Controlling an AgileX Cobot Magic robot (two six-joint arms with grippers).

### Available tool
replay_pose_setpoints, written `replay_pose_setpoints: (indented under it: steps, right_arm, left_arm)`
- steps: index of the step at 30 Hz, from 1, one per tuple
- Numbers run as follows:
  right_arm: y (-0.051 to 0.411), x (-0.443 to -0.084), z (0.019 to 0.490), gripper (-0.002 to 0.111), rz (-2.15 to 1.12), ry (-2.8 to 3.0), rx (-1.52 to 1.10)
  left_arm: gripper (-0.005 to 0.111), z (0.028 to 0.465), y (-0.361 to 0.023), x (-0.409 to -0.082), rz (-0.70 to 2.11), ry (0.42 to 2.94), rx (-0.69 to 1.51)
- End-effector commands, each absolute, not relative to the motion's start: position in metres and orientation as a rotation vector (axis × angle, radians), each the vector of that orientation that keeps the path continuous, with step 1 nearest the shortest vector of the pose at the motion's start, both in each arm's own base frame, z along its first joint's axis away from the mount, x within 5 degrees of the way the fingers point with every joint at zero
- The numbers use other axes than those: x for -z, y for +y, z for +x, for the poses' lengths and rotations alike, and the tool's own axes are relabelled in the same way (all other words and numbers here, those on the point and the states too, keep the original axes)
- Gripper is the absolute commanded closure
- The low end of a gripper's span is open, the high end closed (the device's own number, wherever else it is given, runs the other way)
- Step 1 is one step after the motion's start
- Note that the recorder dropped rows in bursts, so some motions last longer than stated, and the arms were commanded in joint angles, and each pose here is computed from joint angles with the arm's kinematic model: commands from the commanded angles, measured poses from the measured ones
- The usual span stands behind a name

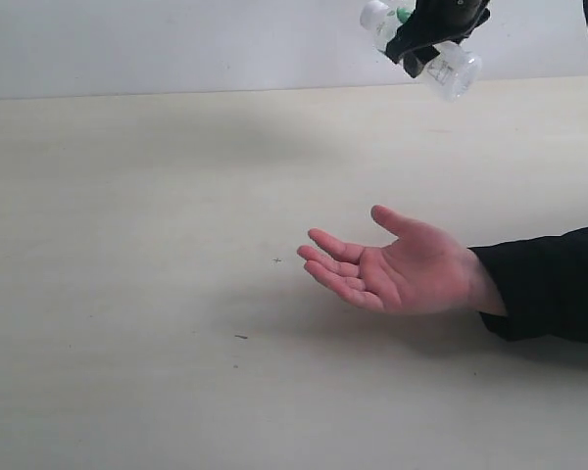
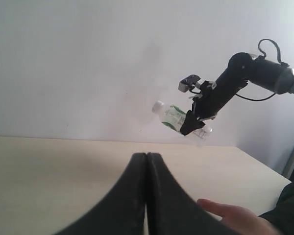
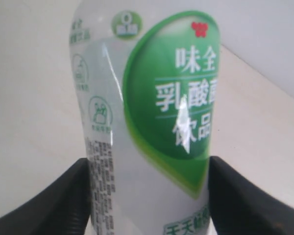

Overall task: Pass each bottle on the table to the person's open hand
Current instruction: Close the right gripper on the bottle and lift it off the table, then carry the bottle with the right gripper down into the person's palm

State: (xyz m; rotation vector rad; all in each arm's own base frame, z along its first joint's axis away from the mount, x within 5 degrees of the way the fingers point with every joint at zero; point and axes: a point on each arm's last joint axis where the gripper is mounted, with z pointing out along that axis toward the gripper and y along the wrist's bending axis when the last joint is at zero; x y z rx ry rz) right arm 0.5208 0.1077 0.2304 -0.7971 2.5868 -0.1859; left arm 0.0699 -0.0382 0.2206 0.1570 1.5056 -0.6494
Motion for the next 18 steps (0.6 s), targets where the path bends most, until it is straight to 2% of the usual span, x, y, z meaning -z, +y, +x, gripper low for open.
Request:
replay_pose_setpoints:
  steps: [1, 10, 18]
  right_arm:
    - [0.110, -0.262, 0.514, 0.108, -0.670, 2.550, 0.106]
    - [0.114, -0.296, 0.497, 0.108, -0.504, 2.547, -0.053]
    - [0.106, -0.318, 0.450, 0.108, -0.534, 2.622, -0.084]
  left_arm:
    - [0.106, 0.070, -0.038, -0.219, 0.151, 1.511, 0.653]
    - [0.106, 0.070, -0.038, -0.219, 0.151, 1.511, 0.653]
    - [0.106, 0.070, -0.038, -0.219, 0.151, 1.511, 0.653]
